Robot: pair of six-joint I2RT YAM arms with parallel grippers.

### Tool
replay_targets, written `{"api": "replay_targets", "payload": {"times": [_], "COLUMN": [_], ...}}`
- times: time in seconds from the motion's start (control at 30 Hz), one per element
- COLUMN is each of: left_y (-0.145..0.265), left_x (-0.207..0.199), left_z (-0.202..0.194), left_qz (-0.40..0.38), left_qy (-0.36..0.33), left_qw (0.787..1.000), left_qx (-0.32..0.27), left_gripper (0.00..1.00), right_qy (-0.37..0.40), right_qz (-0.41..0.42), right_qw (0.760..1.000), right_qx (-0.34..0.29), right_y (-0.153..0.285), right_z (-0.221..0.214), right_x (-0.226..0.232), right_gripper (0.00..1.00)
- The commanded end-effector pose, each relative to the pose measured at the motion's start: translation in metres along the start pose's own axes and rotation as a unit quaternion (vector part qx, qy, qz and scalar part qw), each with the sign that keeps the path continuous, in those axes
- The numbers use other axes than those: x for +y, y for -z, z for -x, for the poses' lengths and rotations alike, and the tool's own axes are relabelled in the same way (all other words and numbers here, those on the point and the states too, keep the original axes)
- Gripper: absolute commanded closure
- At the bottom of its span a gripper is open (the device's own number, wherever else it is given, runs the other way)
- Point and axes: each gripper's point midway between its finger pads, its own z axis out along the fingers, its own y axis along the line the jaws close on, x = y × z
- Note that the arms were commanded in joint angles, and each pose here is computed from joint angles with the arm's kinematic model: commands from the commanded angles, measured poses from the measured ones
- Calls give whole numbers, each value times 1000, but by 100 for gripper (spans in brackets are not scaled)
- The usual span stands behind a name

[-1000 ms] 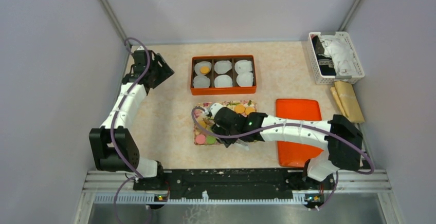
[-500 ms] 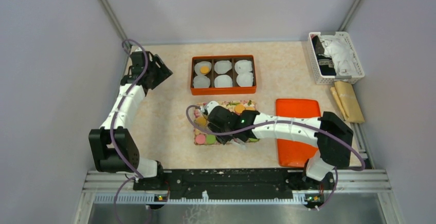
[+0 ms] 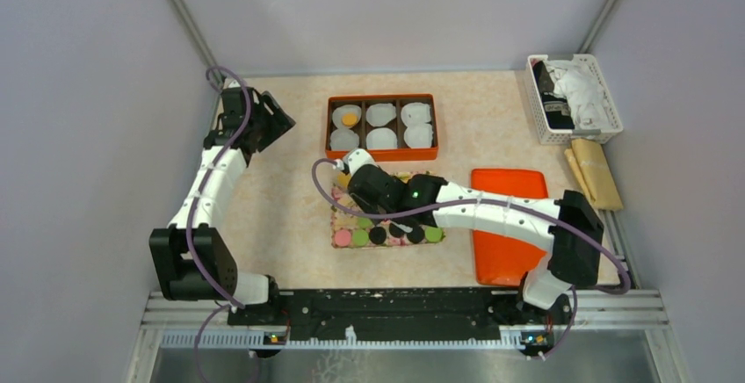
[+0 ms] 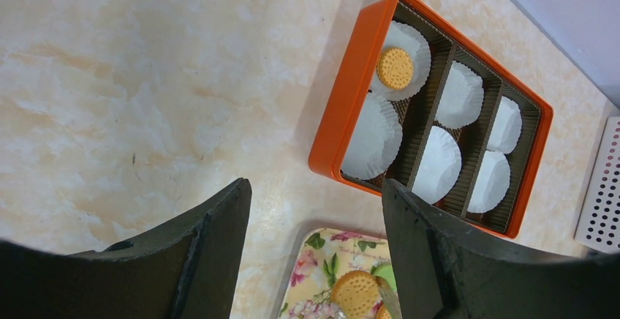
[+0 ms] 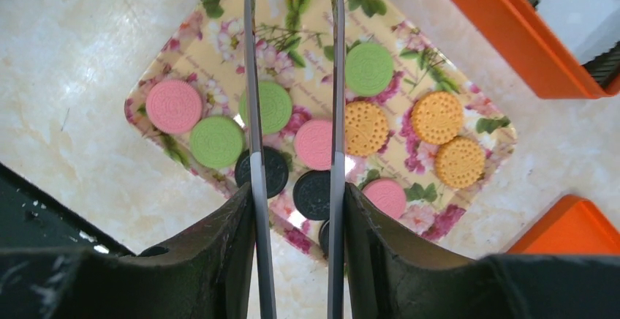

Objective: Pack the cookies

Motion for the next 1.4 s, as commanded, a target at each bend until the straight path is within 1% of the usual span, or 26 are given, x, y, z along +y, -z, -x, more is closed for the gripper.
{"api": "replay_targets", "payload": {"times": [0.0,0.23,0.4,0.57,0.8,0.93,1.1,1.23,1.37], "left_y": [12,12,11,9,8,7,5,6,6], "left_x": [-14,-16,-15,-14,-10,-8,-9,-9,-9], "left_z": [18,18,17,17,16,16,14,14,15], "left_qz": [-28,-31,-31,-27,-20,-17,-19,-19,-20], "left_qy": [-7,-8,-10,-13,-16,-16,-17,-18,-19], "left_qw": [999,999,999,999,999,999,999,999,999], "left_qx": [-30,-29,-27,-28,-29,-27,-23,-25,-25], "left_gripper": [28,28,28,28,27,27,27,27,27], "right_qy": [-11,-48,-53,-42,-42,-46,-48,-48,-50], "right_qz": [-53,-81,-84,-84,-84,-94,-97,-98,-95], "right_qw": [995,991,989,991,993,992,991,991,991], "right_qx": [-79,-97,-107,-93,-68,-71,-73,-73,-79], "right_y": [24,-3,-24,-49,-77,-81,-83,-85,-84], "right_z": [55,87,109,115,106,106,107,107,109], "right_x": [-24,-57,-68,-65,-62,-68,-71,-70,-69], "right_gripper": [95,94,93,92,91,82,75,72,67]}}
